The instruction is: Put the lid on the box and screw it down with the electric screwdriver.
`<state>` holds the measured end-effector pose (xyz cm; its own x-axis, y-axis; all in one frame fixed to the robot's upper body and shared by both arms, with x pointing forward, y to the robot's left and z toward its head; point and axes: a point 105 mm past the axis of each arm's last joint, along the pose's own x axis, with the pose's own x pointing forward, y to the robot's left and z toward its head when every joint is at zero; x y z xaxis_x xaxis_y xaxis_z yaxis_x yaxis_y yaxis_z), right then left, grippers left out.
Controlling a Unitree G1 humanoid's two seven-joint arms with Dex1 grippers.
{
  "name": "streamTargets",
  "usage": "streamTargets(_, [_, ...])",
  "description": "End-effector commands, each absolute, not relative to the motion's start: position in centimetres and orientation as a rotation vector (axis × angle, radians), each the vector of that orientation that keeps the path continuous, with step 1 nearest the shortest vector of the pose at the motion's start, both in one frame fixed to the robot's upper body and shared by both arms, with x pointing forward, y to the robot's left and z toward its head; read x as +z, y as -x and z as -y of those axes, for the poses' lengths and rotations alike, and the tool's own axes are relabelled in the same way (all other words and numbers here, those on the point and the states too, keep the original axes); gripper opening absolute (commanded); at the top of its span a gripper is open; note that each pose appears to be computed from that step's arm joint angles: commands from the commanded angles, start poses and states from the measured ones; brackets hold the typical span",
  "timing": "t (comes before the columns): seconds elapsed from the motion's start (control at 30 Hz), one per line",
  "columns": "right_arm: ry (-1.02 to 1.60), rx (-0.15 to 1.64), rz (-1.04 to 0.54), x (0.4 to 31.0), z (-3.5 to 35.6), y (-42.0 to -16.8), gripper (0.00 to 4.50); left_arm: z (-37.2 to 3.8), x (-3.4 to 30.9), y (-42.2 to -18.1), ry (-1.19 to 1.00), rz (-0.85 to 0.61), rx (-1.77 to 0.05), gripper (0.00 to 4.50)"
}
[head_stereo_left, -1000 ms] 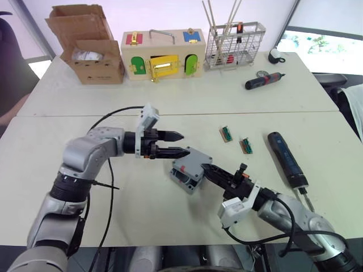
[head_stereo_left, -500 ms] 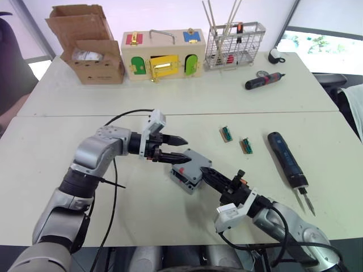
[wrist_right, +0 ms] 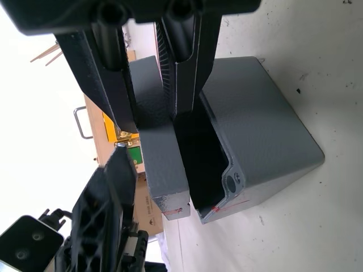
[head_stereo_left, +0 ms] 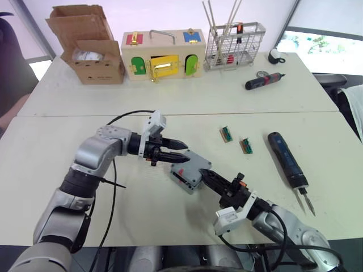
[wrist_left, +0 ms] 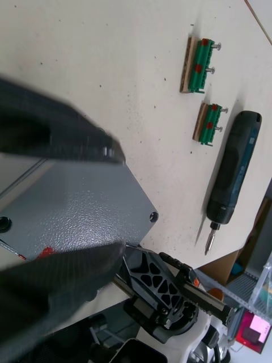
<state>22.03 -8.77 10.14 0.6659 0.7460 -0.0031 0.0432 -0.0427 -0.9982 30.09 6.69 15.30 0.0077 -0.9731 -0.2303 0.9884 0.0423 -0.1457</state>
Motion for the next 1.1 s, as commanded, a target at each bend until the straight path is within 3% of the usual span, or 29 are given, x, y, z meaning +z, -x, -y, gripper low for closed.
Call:
streamTargets(0.03, [1.528, 0.6, 0.761, 11.7, 8.4, -21.7, 0.11, -6.4, 17.0, -29.8, -0.07, -0.241, -1.564, 1.23])
streamTargets(1.1, [1.524, 0.642, 0.737, 10.3, 7.7, -21.5, 0.11, -5.9, 15.4, -28.8, -0.177, -0.296, -1.603, 1.23])
